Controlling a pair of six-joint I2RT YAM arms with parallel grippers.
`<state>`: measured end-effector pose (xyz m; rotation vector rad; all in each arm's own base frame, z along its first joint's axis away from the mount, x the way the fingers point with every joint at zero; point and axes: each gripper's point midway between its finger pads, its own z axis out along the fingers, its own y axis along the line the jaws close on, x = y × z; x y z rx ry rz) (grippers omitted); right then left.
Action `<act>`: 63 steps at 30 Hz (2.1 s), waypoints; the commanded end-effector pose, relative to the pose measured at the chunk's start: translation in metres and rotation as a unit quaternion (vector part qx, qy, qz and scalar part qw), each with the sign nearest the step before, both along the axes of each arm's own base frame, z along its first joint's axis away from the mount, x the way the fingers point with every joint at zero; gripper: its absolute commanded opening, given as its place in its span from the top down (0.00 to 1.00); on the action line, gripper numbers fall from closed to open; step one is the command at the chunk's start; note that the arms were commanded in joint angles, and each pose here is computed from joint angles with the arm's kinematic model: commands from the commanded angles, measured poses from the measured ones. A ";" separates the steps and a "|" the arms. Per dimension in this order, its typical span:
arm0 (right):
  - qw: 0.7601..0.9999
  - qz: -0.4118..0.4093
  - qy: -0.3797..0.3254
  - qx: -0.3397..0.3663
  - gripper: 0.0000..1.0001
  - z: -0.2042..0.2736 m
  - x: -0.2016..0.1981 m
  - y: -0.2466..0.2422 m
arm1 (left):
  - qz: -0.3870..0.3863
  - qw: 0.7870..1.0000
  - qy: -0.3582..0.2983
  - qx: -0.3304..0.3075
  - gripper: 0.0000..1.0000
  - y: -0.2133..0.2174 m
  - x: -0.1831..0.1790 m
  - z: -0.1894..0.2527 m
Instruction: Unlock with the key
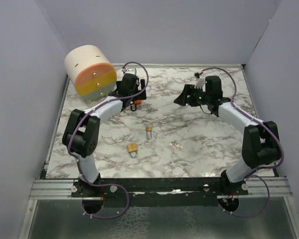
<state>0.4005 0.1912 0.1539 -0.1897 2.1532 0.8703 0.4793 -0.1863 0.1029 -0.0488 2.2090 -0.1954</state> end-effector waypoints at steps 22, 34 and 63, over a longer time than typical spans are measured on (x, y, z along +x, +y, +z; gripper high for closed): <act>0.959 -0.088 0.171 -0.207 0.47 -0.106 -0.082 -0.050 | -0.061 0.994 -0.015 -0.093 0.01 -0.052 -0.106 0.025; 0.959 -0.078 0.173 -0.209 0.59 -0.121 -0.075 -0.046 | -0.060 0.994 -0.012 -0.095 0.01 -0.051 -0.110 0.019; 0.956 -0.075 0.180 -0.219 0.82 -0.137 -0.061 -0.043 | -0.066 0.993 -0.007 -0.099 0.01 -0.055 -0.110 0.012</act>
